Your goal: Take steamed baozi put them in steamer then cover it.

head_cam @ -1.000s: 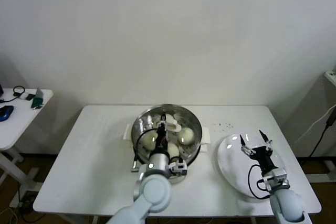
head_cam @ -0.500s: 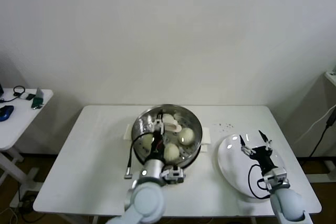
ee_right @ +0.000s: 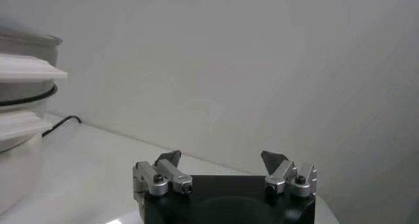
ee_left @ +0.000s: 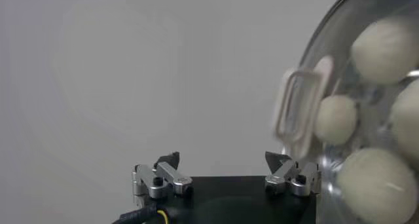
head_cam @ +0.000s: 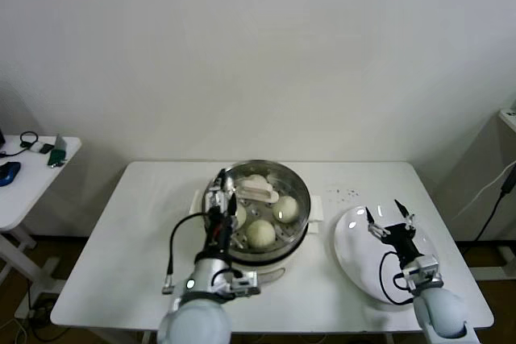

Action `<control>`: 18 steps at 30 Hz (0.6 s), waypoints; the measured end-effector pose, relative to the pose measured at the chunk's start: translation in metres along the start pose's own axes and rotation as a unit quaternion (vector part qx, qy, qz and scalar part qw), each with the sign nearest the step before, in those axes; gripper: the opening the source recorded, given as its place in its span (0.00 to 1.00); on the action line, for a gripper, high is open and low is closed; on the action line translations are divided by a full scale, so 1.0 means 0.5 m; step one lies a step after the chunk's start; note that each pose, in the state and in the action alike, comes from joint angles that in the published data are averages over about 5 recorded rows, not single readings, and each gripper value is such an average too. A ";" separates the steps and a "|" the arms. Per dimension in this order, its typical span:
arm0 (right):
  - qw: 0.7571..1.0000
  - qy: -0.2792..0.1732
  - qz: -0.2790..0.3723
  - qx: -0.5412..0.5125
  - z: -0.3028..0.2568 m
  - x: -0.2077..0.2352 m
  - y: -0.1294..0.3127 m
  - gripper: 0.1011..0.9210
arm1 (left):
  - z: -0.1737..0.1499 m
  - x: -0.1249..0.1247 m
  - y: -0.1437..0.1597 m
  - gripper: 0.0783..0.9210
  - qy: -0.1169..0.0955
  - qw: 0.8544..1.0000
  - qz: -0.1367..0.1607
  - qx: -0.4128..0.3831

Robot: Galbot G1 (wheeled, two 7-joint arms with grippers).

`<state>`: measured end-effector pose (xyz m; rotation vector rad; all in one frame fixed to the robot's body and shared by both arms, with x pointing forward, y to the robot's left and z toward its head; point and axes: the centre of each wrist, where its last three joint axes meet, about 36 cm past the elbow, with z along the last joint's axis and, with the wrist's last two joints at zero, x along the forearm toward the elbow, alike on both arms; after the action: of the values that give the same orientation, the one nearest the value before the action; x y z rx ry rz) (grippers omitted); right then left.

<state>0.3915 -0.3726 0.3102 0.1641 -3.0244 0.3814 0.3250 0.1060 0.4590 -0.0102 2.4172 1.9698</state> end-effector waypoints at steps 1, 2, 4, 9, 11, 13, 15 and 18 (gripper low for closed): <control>1.000 0.000 -0.001 0.000 0.000 0.001 0.000 0.88 | 0.010 0.001 0.003 0.88 0.007 1.000 -0.006 0.008; 1.000 0.000 -0.002 0.000 0.000 0.002 0.000 0.88 | 0.022 0.001 0.006 0.88 0.016 1.000 -0.011 0.017; 1.000 0.000 -0.004 -0.001 0.000 0.004 0.001 0.88 | 0.046 0.002 0.012 0.88 0.037 0.998 -0.019 0.038; 1.000 -0.001 -0.009 -0.004 0.002 0.011 0.003 0.88 | 0.120 0.004 0.023 0.88 0.090 0.990 -0.007 0.109; 1.000 -0.002 -0.012 -0.006 0.002 0.014 0.004 0.88 | 0.152 0.007 0.023 0.88 0.101 0.984 0.005 0.145; 1.000 -0.003 -0.014 -0.008 0.002 0.017 0.005 0.88 | 0.185 0.012 0.021 0.88 0.102 0.977 0.016 0.185; 1.000 -0.003 -0.016 -0.011 0.004 0.021 0.005 0.88 | 0.219 0.019 0.014 0.88 0.095 0.969 0.024 0.228; 1.000 -0.003 -0.019 -0.016 0.006 0.029 0.006 0.88 | 0.267 0.030 -0.001 0.88 0.077 0.952 0.028 0.296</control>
<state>0.3766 -0.3717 0.3082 0.2210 -3.0270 0.3290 0.3118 0.2370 0.4313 -0.0882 3.0353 1.2204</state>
